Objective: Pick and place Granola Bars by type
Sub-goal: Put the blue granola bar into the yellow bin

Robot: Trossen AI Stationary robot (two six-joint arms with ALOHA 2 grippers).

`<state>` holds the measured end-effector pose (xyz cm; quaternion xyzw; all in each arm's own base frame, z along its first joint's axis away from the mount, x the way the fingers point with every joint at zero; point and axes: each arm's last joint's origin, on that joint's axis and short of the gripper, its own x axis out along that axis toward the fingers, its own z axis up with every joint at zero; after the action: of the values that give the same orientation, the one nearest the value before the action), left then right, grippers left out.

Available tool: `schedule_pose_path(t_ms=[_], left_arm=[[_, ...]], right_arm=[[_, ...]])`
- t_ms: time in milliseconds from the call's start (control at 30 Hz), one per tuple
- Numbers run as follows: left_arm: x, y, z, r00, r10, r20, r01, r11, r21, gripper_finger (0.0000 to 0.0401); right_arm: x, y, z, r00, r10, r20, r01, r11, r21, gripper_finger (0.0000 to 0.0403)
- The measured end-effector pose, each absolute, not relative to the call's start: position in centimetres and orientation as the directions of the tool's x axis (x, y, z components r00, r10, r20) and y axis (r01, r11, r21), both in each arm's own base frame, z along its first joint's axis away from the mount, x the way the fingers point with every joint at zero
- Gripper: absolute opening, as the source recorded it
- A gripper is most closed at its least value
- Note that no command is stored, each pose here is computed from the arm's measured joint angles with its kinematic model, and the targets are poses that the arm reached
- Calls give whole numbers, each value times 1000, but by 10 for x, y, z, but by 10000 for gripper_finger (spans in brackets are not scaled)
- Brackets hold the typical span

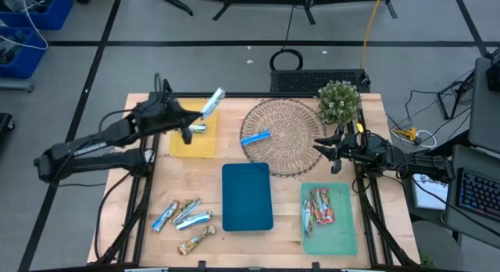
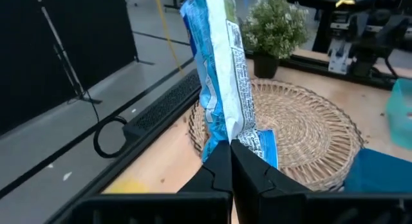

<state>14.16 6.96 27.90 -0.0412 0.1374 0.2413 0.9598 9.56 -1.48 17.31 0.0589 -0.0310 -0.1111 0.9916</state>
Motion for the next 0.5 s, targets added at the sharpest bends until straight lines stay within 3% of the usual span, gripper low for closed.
schedule_pose_path(t_ms=[267,500], left_arm=[[115,60,258,784,516,-346,-578,810,-102,0],[105,59,233,581,587,-563,-745,662,-79,0]], right_arm=[[96,-15,173,973,-224,48,216,968,124,100],[96,-15,173,973,-224,48,217,968,124,100]])
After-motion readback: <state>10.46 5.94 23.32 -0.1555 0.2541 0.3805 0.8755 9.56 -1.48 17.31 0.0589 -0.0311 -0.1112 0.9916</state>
